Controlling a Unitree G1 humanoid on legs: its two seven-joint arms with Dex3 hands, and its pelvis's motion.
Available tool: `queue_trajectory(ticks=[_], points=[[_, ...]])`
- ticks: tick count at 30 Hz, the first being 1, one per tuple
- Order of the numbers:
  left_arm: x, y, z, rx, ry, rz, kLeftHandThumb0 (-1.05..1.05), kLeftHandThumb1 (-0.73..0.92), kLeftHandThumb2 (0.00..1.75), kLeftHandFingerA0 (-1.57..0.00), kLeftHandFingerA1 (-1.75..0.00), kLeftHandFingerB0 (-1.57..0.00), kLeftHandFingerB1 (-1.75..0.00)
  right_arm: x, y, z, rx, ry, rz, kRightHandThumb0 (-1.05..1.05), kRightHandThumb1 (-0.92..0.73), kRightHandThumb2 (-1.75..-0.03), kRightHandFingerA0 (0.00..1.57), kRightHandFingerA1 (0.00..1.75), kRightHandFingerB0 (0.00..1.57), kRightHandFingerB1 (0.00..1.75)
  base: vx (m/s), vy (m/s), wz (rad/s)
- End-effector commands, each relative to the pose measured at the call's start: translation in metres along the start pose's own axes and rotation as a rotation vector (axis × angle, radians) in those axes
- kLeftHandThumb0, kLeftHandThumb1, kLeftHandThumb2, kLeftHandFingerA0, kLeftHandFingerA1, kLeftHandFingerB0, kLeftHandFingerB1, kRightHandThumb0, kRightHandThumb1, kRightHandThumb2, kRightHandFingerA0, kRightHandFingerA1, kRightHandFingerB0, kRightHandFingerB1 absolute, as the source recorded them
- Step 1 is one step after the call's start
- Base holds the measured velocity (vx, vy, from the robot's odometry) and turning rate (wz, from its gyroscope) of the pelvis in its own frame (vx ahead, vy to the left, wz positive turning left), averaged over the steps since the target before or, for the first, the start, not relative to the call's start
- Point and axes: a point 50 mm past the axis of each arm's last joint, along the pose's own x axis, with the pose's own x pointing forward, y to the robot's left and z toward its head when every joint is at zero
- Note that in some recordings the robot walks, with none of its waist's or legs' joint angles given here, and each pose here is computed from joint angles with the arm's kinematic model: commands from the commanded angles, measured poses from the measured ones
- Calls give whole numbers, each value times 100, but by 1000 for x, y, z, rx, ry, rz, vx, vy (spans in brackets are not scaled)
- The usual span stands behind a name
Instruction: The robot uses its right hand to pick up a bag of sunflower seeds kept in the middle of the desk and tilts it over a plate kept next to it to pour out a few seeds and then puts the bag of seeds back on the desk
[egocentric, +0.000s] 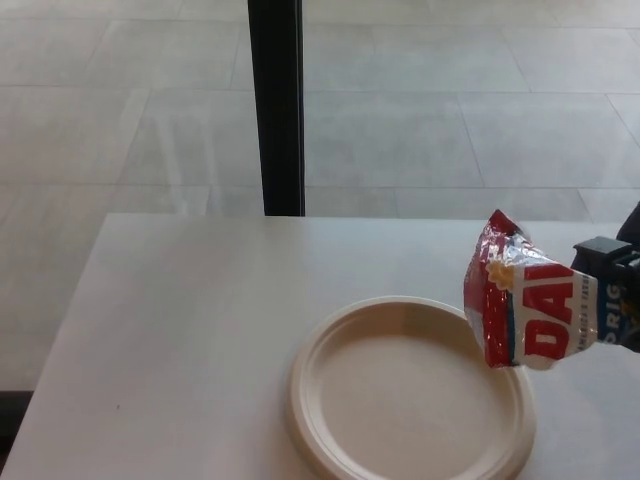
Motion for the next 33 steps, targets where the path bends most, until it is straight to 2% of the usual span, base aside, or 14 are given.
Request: queue_trajectory(ticks=[1,3,5,7,8,9,10,12,13,24,25,27,30,33], points=[[-1,7,4,-13,-3,22,-86,88,66,-44,-61,-37,-41,10,-14,-3,-41,-14,41,-23,-64,-100,92,173,79,134,0,0,0],[-1,7,4,-17,-3,25,-86,87,67,-44,-60,-37,-41,14,-16,-3,-55,-16,57,-23,-66,-92,90,171,78,133,0,0,0],[0,7,6,-18,-7,26,-84,87,65,-44,-61,-37,-41,15,-19,-3,-67,-21,57,-23,-64,-95,91,170,80,134,0,0,0],[0,8,7,-17,-11,20,-87,86,66,-43,-61,-37,-42,20,-22,-3,-95,-29,76,-27,-69,-83,91,161,87,99,0,0,0],[0,8,9,-20,-15,19,-82,66,109,-39,-64,-30,-52,21,-24,-3,-122,-30,87,-28,-69,-80,92,157,88,72,0,0,0],[0,8,9,-19,-15,19,-82,66,109,-39,-64,-30,-52,22,-24,-3,-124,-30,89,-28,-69,-80,92,157,88,72,0,0,0],[0,7,9,-21,-12,19,-87,87,66,-42,-59,-37,-41,24,-27,-3,-170,-47,100,-29,-70,-77,91,158,88,62,0,0,0],[0,8,9,-21,-12,19,-87,87,66,-42,-59,-37,-41,24,-27,-3,-172,-47,101,-29,-70,-77,91,158,88,62,0,0,0],[1,7,10,-24,-15,20,-87,86,65,-42,-59,-38,-41,26,-29,-3,-195,-57,111,-32,-76,-70,87,163,69,44,0,0,0],[1,8,16,-24,-34,19,-89,86,66,-42,-62,-35,-43,37,-45,1,-376,-155,125,-37,-78,-70,83,156,75,45,0,0,0],[1,8,16,-27,-31,21,-88,87,66,-42,-61,-35,-42,38,-47,2,-403,-165,125,-39,-76,-68,88,154,85,51,0,0,0],[1,8,17,-7,-41,14,-87,88,66,-41,-62,-35,-43,39,-48,2,-413,-167,132,-40,-77,-69,87,157,83,51,0,0,0],[1,7,18,-2,-34,19,-89,88,66,-41,-61,-35,-43,42,-50,5,-429,-175,137,-41,-76,-70,89,168,86,67,0,0,0],[1,8,18,2,-37,19,-88,88,66,-41,-61,-35,-42,44,-51,12,-413,-228,83,-41,-69,-67,97,169,87,60,0,0,0]])
